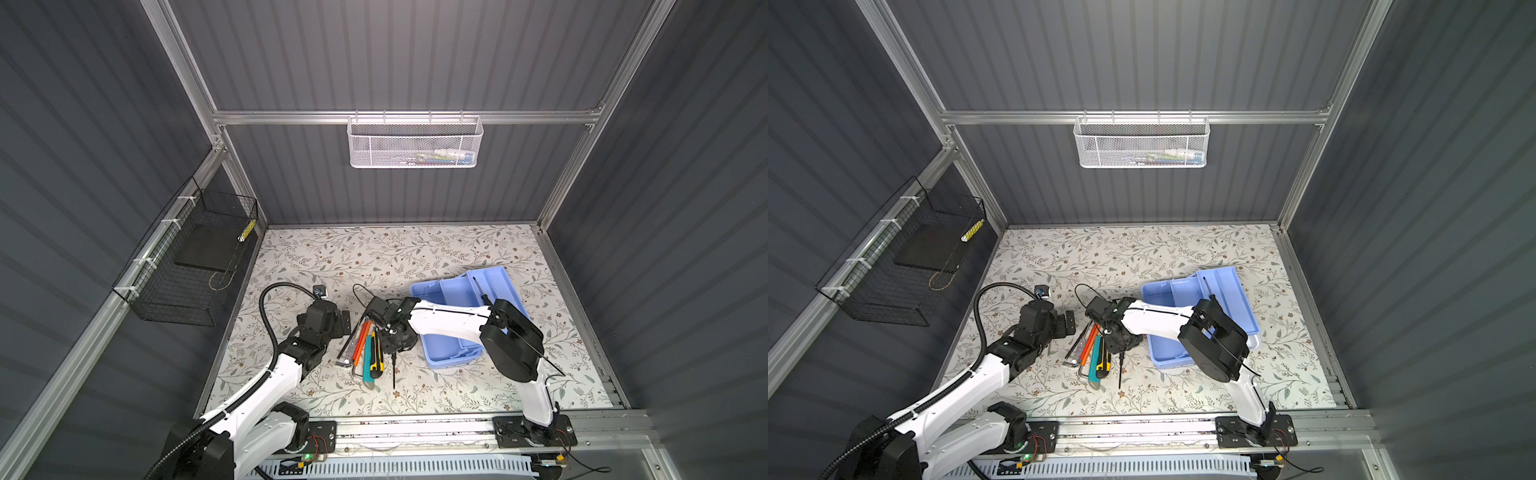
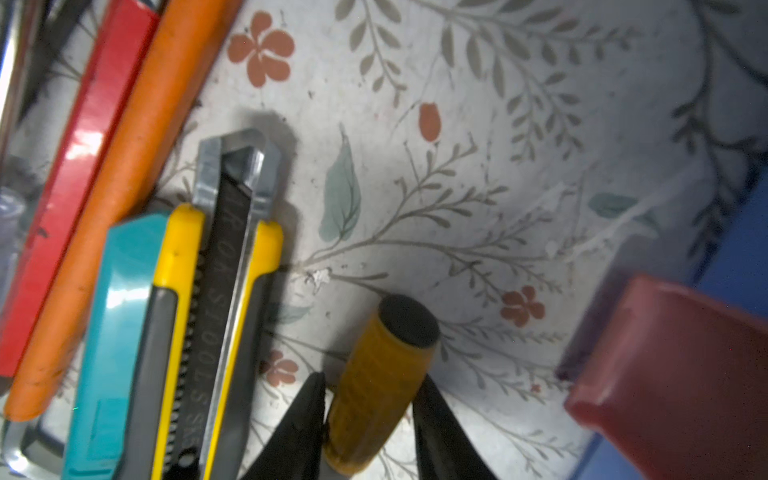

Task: Pack the tool kit
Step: 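Lift the yellow-handled screwdriver and carry it over the blue tray, then lower the yellow-handled screwdriver into the tray beside the first and release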

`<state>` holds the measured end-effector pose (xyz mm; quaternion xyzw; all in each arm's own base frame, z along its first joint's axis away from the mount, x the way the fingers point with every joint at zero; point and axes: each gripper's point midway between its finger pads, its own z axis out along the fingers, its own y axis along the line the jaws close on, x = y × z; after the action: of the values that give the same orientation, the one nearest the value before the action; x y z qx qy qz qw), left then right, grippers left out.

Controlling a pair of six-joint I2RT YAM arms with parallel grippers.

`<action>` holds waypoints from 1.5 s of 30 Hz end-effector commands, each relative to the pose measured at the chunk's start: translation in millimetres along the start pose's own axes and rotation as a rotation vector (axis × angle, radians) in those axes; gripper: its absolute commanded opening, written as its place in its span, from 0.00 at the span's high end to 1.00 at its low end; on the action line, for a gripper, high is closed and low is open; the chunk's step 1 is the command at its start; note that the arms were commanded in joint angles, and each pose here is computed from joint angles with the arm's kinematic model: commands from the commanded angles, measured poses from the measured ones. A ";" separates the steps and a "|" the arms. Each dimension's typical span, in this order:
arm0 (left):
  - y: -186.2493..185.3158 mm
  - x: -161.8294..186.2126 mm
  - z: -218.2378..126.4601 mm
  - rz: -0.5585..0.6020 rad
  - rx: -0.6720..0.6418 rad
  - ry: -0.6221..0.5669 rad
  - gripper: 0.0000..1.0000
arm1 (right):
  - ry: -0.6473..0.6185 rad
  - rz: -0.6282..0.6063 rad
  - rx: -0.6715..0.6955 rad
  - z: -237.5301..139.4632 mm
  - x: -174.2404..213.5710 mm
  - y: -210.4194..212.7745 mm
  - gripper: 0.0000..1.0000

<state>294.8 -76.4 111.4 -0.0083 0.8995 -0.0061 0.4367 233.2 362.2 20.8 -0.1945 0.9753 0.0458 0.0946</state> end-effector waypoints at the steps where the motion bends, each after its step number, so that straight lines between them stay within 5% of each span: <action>1: 4.0 -5.8 -1.9 0.011 -0.019 -0.010 0.01 | -0.002 0.001 0.005 -5.0 -1.2 -1.1 0.61; 15: 5.0 -6.3 -3.2 0.006 -0.022 -0.015 0.00 | 0.039 -0.013 0.026 3.0 -9.0 0.8 0.68; 26: 5.6 -6.0 -3.0 0.005 -0.025 -0.014 0.01 | -0.099 -0.150 -0.100 -98.2 -43.8 -4.4 0.89; 33: 6.3 -6.3 -3.3 0.004 -0.029 -0.016 0.01 | -0.151 -0.136 -0.118 -168.7 -57.0 -73.0 0.91; 45: 5.2 -6.2 -0.6 0.009 -0.032 -0.004 0.01 | -0.205 0.085 0.166 -225.1 -36.4 -242.6 0.90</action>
<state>295.2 -74.0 111.4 -0.0112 0.8990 0.0007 0.4379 331.7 158.1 244.4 -0.1381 0.9606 0.0397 0.2380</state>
